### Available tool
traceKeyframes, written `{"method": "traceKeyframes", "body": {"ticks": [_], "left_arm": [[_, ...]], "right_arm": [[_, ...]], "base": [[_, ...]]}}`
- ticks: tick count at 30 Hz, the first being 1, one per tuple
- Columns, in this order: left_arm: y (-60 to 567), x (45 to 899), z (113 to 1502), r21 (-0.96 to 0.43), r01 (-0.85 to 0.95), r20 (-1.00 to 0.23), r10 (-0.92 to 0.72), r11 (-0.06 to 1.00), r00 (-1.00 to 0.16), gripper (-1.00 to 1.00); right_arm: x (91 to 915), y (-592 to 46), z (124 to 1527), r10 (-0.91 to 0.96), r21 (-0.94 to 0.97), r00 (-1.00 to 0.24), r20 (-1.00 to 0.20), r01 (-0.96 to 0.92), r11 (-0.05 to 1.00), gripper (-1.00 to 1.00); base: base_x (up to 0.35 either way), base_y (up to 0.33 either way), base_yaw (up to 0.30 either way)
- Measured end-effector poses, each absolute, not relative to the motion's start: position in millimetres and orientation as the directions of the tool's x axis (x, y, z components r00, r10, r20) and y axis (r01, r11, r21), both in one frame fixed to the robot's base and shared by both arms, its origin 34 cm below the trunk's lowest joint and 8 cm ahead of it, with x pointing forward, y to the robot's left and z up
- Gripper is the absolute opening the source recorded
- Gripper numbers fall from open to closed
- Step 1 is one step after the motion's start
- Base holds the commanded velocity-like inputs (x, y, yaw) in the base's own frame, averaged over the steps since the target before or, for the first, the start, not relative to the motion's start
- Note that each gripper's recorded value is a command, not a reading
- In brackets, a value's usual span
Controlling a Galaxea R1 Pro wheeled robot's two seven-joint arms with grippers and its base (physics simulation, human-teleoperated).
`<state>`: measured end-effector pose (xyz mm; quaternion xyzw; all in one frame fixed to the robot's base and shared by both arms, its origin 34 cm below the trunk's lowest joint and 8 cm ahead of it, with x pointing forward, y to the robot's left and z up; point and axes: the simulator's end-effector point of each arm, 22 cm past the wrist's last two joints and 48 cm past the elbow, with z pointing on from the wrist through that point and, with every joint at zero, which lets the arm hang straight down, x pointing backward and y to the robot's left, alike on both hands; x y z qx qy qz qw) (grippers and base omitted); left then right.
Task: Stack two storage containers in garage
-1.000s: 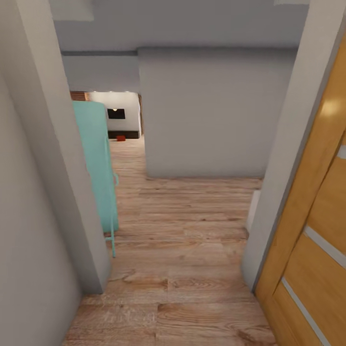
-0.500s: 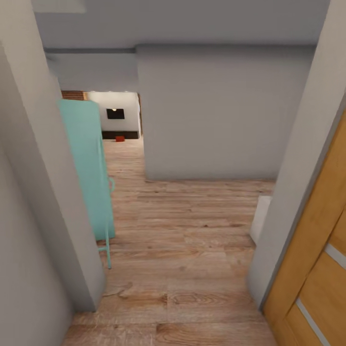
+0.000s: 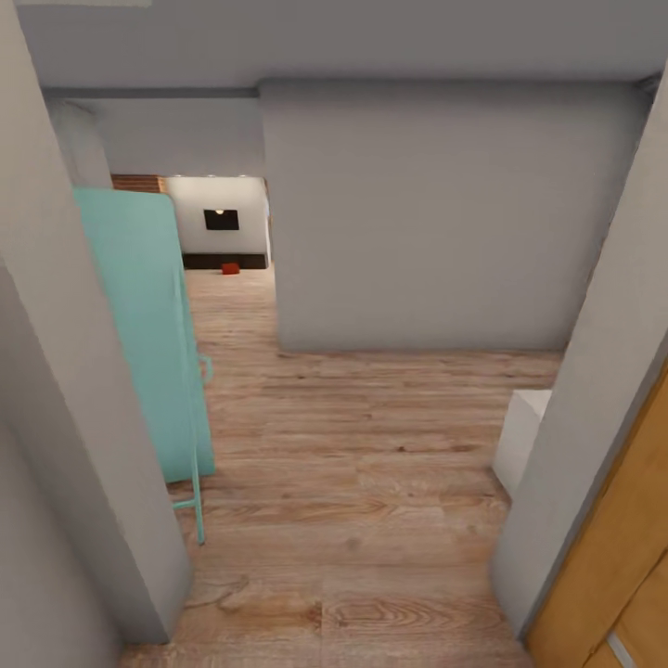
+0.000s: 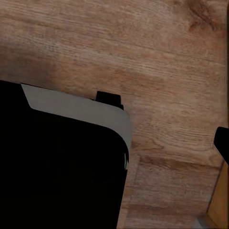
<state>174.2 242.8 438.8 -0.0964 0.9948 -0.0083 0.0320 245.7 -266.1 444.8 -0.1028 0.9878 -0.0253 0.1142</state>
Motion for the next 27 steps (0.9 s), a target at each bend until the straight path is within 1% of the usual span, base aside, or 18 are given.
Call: {"method": "traceKeyframes", "body": {"ticks": [14, 27], "left_arm": [[244, 175, 439, -0.023, -0.190, -0.064, -0.191, 0.982, -0.980, 1.00], [242, 193, 440, -0.032, -0.188, -0.099, -0.191, 0.982, -0.977, 1.00]], "right_arm": [[245, -267, 445, -0.204, -0.074, -0.954, -0.218, -0.192, 0.979, 1.00], [246, -269, 445, -0.209, -0.083, -0.953, -0.220, -0.196, 0.977, 1.00]], "base": [[0.322, 0.000, 0.000], [0.322, 0.000, 0.000]]}}
